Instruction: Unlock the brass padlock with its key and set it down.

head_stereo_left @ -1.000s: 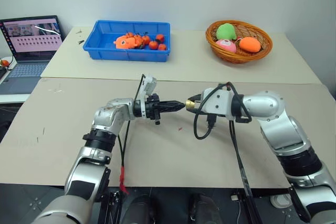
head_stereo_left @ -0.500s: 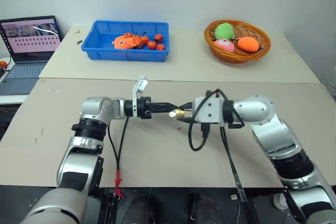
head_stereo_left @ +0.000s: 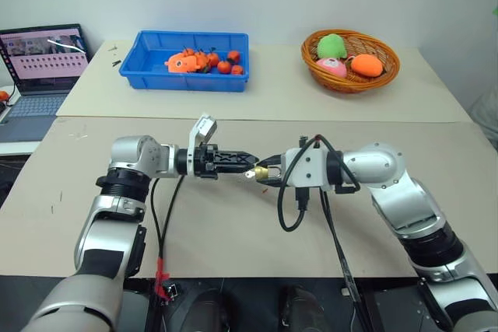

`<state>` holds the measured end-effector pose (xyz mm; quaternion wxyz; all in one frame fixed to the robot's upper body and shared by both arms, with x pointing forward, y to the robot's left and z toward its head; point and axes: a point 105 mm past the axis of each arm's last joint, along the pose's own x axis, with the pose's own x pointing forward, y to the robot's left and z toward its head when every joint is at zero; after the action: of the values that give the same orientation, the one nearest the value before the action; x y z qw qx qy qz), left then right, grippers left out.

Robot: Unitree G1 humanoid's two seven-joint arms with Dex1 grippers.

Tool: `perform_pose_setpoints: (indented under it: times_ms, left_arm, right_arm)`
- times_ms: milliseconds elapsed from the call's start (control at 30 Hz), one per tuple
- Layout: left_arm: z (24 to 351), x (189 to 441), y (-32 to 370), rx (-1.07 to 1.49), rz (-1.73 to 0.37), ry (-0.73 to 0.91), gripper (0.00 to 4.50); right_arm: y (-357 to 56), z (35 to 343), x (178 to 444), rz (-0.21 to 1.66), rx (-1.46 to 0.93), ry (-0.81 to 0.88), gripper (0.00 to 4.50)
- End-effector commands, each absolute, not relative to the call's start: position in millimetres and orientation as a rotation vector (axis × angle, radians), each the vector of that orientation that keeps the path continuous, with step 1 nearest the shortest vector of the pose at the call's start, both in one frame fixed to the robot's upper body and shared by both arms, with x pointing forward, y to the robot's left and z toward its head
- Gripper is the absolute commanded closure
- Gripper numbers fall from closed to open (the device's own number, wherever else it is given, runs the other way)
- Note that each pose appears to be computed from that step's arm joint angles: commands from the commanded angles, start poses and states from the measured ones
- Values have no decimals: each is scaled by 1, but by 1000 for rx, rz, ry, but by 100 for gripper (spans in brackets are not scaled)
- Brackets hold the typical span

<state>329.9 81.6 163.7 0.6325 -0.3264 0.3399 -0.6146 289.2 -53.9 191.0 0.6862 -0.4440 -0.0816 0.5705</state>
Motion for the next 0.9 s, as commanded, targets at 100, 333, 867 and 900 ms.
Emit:
perform_pose_setpoints:
  times_ms: [100,333,867,900]
  left_arm:
    - [166,323,79,-716,-1446,767,118]
    - [161,318,78,-713,-1461,776,118]
    - [166,323,76,-737,-1459,740,450]
    - [166,323,76,-735,-1459,737,449]
  right_arm:
    - [-52,203,285,1266,-1017,-249,359]
    - [-52,203,287,1261,-1018,-251,359]
    - [-54,205,288,1253,-1027,-253,359]
    - [-54,205,288,1252,-1028,-253,359]
